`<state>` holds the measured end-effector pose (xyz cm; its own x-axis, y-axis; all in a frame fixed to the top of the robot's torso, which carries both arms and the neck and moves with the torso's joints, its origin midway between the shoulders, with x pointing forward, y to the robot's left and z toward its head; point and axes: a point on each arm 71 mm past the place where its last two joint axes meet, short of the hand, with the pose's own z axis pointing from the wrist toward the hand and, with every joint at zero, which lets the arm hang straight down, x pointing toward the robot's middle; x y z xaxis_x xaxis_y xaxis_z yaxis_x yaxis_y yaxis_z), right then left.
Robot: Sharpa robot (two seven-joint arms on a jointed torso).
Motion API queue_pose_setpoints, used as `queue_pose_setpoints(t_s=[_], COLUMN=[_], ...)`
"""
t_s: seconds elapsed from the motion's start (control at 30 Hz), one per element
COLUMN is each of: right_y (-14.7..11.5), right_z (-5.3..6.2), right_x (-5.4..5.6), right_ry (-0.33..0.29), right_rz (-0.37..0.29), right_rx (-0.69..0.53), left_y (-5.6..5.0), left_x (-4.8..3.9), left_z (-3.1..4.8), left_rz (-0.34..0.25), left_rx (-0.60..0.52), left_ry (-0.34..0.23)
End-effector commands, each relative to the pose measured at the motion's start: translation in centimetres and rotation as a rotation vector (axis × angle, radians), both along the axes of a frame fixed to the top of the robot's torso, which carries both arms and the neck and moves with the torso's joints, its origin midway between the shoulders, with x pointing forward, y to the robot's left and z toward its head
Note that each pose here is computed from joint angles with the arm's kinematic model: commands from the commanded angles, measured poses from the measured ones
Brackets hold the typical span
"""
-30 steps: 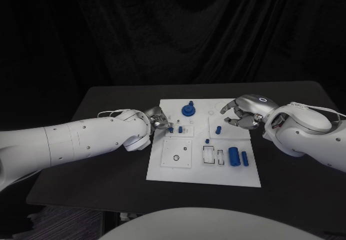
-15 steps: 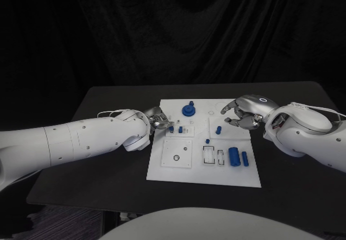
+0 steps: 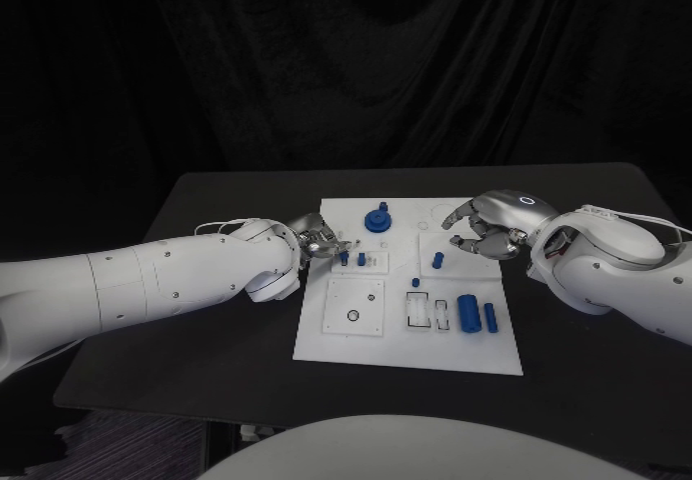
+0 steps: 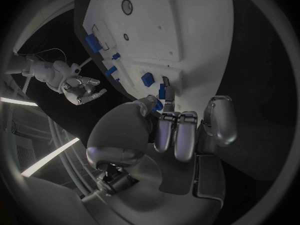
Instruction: Assemble the parts on the task board
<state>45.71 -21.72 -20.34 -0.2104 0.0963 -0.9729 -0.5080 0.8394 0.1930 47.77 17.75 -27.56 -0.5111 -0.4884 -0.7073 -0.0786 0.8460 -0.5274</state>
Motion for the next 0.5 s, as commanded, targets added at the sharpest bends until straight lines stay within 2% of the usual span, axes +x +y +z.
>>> queue_pose_setpoints(t_s=[0.03,0.5], right_y=[-0.13,-0.20], right_z=[-0.18,-0.24], right_x=[0.00,-0.01], right_ry=[0.009,0.012], right_rz=[-0.016,-0.019], right_rx=[-0.010,-0.012], left_y=[0.00,0.28], left_x=[-0.32,-0.35], left_z=[-0.51,-0.55], left_rz=[-0.015,-0.012], left_rx=[0.003,0.002], left_ry=[0.026,0.024])
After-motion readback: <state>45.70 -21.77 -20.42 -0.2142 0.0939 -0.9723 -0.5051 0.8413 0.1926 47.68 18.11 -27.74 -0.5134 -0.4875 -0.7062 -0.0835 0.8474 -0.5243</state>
